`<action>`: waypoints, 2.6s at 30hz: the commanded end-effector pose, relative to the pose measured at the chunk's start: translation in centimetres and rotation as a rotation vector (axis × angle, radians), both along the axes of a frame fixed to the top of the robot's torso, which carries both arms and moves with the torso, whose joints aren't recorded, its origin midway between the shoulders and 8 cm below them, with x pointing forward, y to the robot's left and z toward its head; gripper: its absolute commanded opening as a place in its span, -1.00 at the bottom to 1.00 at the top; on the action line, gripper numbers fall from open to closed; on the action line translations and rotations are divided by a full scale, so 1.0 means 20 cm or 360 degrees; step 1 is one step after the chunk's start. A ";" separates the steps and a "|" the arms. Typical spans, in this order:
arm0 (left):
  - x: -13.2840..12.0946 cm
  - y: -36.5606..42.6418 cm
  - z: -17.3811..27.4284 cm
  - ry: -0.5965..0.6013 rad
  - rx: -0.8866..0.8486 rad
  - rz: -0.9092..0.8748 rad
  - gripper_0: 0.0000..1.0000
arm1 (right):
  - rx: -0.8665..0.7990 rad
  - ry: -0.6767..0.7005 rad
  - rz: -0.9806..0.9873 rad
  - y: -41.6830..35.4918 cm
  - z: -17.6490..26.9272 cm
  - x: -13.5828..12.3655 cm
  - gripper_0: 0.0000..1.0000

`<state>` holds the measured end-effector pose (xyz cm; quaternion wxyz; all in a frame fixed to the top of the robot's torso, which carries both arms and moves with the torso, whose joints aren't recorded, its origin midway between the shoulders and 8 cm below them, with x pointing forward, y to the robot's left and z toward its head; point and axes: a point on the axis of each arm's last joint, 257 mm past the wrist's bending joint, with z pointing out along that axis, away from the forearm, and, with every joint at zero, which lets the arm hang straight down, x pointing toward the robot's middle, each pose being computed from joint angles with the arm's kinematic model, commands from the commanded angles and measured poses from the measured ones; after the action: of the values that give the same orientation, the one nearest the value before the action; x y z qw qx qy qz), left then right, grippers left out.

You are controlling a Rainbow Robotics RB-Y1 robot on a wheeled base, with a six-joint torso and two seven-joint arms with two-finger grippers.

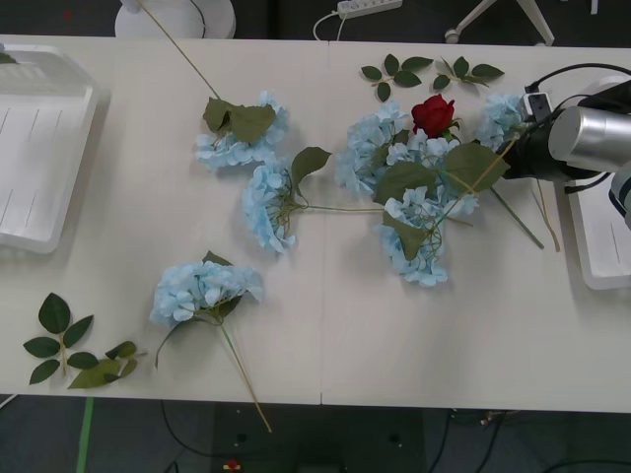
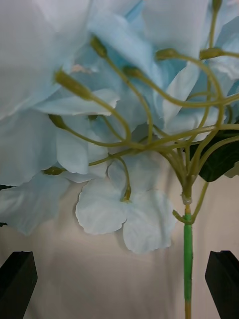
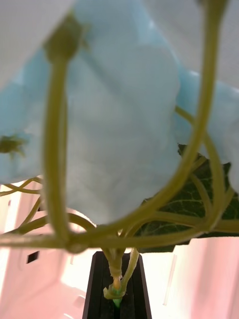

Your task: Place the red flowers into the right box and the blue flowers into the left box. If a person shows an open palm, hand one flower to the person first, then continue sorting.

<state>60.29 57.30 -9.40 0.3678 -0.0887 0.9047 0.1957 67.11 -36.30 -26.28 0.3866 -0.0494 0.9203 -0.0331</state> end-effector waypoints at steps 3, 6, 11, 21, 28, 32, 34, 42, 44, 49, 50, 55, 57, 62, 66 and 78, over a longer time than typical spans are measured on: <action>-0.18 0.44 -0.05 0.0048 0.0396 0.0043 -1.00 | -0.0007 -0.0076 0.0055 0.19 0.07 0.09 1.00; -0.21 0.48 -0.11 0.0060 0.0450 0.0026 -1.00 | -0.0010 -0.0068 0.0062 0.20 0.05 0.09 1.00; -0.23 0.49 -0.12 0.0074 0.0454 0.0027 -0.02 | -0.0025 -0.0028 0.0030 0.15 -0.01 0.06 1.00; -0.19 0.43 -0.07 0.0027 0.0415 -0.0011 1.00 | -0.0049 0.0037 -0.0013 0.08 -0.10 0.00 -0.17; -0.16 0.23 -0.14 0.0013 0.0132 -0.0047 1.00 | -0.0098 0.0069 -0.0002 0.06 -0.14 -0.03 -1.00; -0.21 0.00 -0.13 0.0074 -0.0134 -0.0066 1.00 | -0.0109 0.0101 0.0008 0.06 -0.16 -0.05 -1.00; -0.25 -0.11 -0.12 0.0098 -0.0269 -0.0085 1.00 | -0.0114 0.0126 0.0009 0.05 -0.17 -0.06 -1.00; -0.53 -0.56 -0.11 0.0136 -0.0688 -0.0200 1.00 | -0.0110 0.0191 -0.0005 -0.11 0.03 -0.08 -1.00; -0.65 -0.69 -0.13 0.0156 -0.0765 -0.0223 1.00 | -0.0138 0.0244 0.0045 -0.17 0.15 -0.10 -1.00; -0.94 -1.07 -0.19 0.0135 -0.1007 -0.0297 1.00 | -0.0046 0.0373 0.0240 -0.17 0.36 -0.23 -1.00; -0.97 -1.11 -0.20 0.0133 -0.1027 -0.0309 1.00 | -0.0008 0.0366 0.0255 -0.16 0.38 -0.23 -1.00; -1.22 -1.43 -0.29 0.0158 -0.1242 -0.0320 1.00 | 0.0403 0.0164 0.0376 -0.04 0.66 -0.22 -1.00; -1.28 -1.52 -0.32 0.0187 -0.1294 -0.0325 1.00 | 0.0459 0.0067 0.0459 0.00 0.77 -0.21 -1.00; -1.39 -1.71 -0.40 0.0296 -0.1381 -0.0343 1.00 | 0.0596 -0.0221 0.0700 0.18 1.10 -0.17 -1.00; -1.46 -1.88 -0.52 0.0399 -0.1411 -0.0365 1.00 | 0.0734 -0.0500 0.0940 0.43 1.38 -0.20 -1.00; -1.44 -2.22 -0.86 0.0442 -0.1364 -0.0247 1.00 | 0.0946 -0.0855 0.1438 1.09 1.71 -0.51 -1.00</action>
<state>30.09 15.12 -26.61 0.1673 -0.1570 0.9511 -0.2066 58.41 -16.85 6.02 0.5620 -0.2900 0.6778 0.3749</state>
